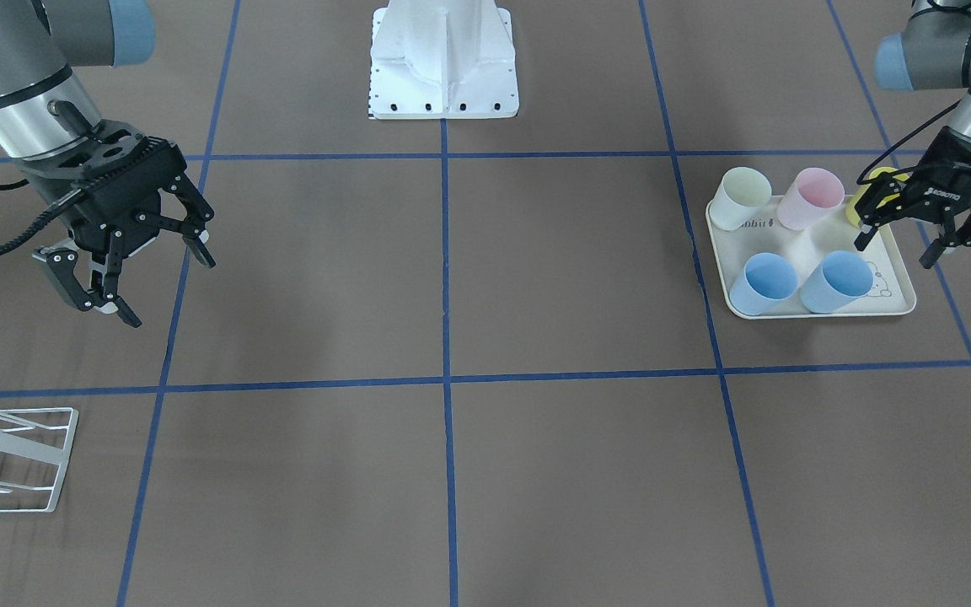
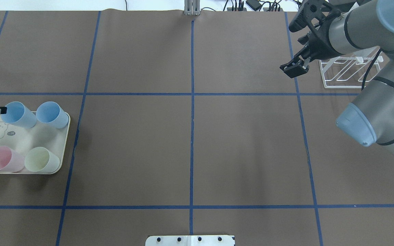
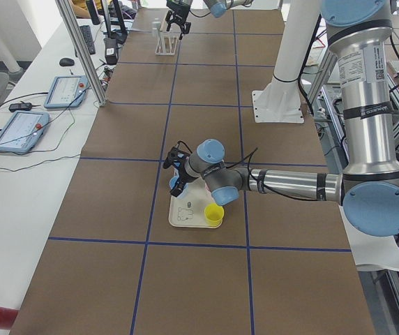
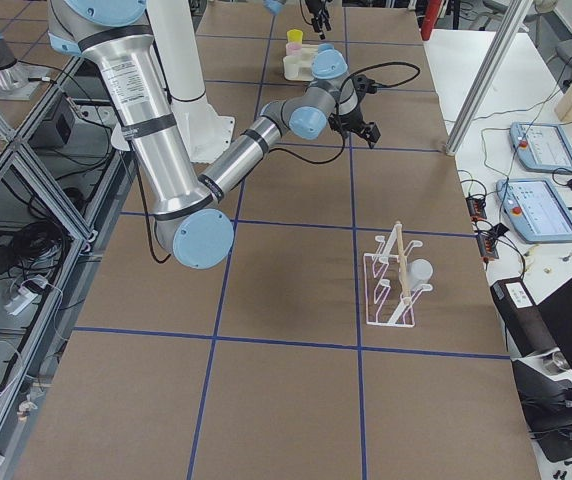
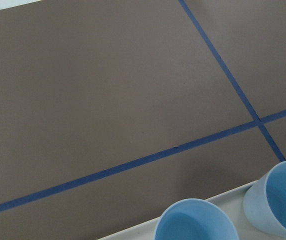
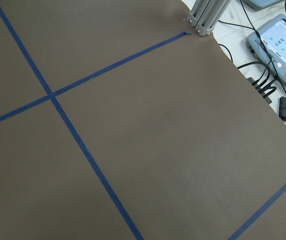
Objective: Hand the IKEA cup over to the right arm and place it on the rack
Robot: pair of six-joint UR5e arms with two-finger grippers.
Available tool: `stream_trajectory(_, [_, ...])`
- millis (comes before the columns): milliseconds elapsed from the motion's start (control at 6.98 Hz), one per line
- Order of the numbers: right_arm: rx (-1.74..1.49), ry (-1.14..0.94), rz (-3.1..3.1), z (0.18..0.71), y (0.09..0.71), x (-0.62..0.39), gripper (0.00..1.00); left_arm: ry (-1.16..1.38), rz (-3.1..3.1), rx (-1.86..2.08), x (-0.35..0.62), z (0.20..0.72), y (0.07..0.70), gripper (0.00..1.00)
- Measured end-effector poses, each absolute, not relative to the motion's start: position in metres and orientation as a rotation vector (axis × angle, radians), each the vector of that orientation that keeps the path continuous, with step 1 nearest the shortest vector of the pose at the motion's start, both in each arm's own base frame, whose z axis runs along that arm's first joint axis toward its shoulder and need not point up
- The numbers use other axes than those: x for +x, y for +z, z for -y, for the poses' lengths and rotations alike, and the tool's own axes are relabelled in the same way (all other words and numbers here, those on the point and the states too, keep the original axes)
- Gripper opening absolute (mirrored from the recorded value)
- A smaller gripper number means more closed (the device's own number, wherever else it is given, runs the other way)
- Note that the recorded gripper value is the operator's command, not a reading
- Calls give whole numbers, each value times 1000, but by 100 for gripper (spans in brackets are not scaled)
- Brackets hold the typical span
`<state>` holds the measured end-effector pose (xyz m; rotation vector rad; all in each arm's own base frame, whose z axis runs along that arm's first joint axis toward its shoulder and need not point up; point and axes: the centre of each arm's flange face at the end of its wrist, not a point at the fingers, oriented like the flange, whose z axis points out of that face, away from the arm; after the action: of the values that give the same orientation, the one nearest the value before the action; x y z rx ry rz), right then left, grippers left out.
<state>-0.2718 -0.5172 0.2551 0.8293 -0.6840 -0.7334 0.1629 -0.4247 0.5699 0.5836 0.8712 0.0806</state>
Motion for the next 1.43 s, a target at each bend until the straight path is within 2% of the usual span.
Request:
stream_trajectory(430, [821, -738, 689, 514, 258, -276, 99, 73, -874, 595, 181, 432, 597, 49])
stream_trajectory(716, [819, -739, 689, 513, 259, -276, 99, 80, -885, 603, 188, 437, 599, 1])
stream_trajectory(1433, [809, -751, 692, 511, 261, -286, 99, 90, -894, 632, 180, 440, 587, 0])
